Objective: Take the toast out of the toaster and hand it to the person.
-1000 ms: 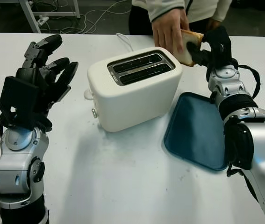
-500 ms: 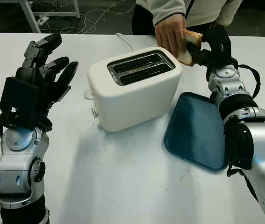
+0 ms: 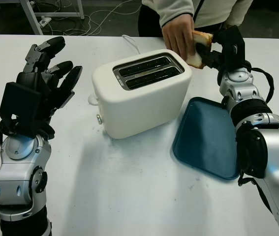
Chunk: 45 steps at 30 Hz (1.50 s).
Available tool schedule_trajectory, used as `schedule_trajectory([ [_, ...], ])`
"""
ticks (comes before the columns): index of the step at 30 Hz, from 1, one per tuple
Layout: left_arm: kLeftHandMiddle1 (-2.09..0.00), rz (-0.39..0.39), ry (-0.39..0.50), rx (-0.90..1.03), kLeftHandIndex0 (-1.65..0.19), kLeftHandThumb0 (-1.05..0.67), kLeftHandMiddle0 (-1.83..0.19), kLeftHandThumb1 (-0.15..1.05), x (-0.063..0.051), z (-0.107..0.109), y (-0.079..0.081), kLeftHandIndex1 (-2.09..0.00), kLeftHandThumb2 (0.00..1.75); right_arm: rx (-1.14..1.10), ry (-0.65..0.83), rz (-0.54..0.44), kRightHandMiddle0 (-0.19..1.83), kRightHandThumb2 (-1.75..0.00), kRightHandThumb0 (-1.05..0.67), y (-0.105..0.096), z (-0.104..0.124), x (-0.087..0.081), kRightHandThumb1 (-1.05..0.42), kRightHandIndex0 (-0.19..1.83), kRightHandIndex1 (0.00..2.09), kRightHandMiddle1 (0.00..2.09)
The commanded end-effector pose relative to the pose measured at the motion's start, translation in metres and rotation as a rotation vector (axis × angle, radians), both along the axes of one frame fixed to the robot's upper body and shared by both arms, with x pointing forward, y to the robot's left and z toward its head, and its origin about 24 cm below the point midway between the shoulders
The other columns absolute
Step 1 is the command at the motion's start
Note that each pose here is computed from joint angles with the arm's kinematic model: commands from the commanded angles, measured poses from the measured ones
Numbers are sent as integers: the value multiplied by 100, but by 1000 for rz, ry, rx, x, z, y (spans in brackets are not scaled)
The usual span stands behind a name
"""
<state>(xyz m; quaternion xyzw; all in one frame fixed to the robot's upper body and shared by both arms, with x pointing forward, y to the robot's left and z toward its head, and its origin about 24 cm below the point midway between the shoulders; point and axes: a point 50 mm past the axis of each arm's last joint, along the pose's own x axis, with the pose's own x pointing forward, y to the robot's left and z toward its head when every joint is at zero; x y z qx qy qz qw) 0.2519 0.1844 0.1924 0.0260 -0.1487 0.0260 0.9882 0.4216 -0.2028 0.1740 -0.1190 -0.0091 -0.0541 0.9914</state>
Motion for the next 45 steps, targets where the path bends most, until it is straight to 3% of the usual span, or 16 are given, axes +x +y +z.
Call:
schedule_trajectory([
  [1,-89,4,-4,10,-6,-62,0,92,-1,0,1,-68,21,-21,-61,56,66,-31,-72,-3,14,0,-92,67,101,67],
  [3,-88,1,-4,-3,-5,-61,0,92,-1,1,1,-68,21,-45,-48,121,39,-38,-84,-5,16,-1,-92,31,41,16],
  [6,-86,-2,-1,-1,-5,-61,0,92,-1,1,1,-68,20,-75,-53,170,15,-43,-91,-9,19,-2,-92,5,12,2],
  [16,-87,3,4,-14,-6,-59,0,92,-2,0,2,-67,21,-192,-127,72,10,-32,-96,-17,14,-10,-92,9,7,2],
  [17,-87,10,9,-21,-6,-59,0,92,-3,-1,3,-67,21,-176,-138,59,10,-33,-94,-16,11,-12,-92,12,8,1],
  [18,-87,15,11,-27,-5,-57,0,92,-4,-3,5,-67,22,-155,-161,51,9,-34,-90,-15,7,-16,-92,30,40,1],
  [19,-87,15,13,-50,-5,-55,0,92,-5,-5,7,-67,24,-108,-179,54,6,-36,-81,-14,3,-20,-92,24,112,0],
  [20,-86,13,17,-73,-5,-54,0,92,-6,-7,9,-67,23,-81,-192,54,3,-39,-75,-13,-2,-25,-92,12,115,0],
  [21,-85,18,25,-92,-5,-55,0,92,-9,-9,10,-66,22,-67,-199,61,2,-42,-73,-13,-7,-32,-92,6,99,0],
  [22,-82,21,32,-103,-4,-58,0,92,-12,-10,10,-66,19,-65,-200,67,3,-49,-67,-13,-10,-38,-92,3,53,1],
  [23,-81,42,37,-83,-4,-59,0,92,-16,-12,11,-65,18,-69,-208,79,3,-51,-65,-12,-15,-46,-92,1,33,1],
  [26,-83,88,38,-65,-10,-62,-4,92,-28,-19,10,-63,23,-4,-201,97,14,-62,-54,-4,-27,-81,-92,5,13,5],
  [30,-78,122,71,-97,-16,-59,-8,92,-45,-33,2,-53,22,79,-175,158,10,-63,-54,9,-40,-132,-92,4,8,1],
  [33,-71,118,104,-83,-20,-60,-12,92,-56,-42,-5,-44,27,148,-148,170,15,-56,-64,14,-52,-157,-92,10,8,3],
  [39,-68,83,148,-86,-18,-62,-6,92,-69,-57,-15,-37,30,100,-132,176,21,-64,-68,22,-66,-194,-92,18,10,4],
  [45,-68,68,173,-81,-15,-64,-1,92,-72,-62,-19,-33,33,239,-74,159,19,-64,-64,39,-80,-222,-92,18,10,2],
])
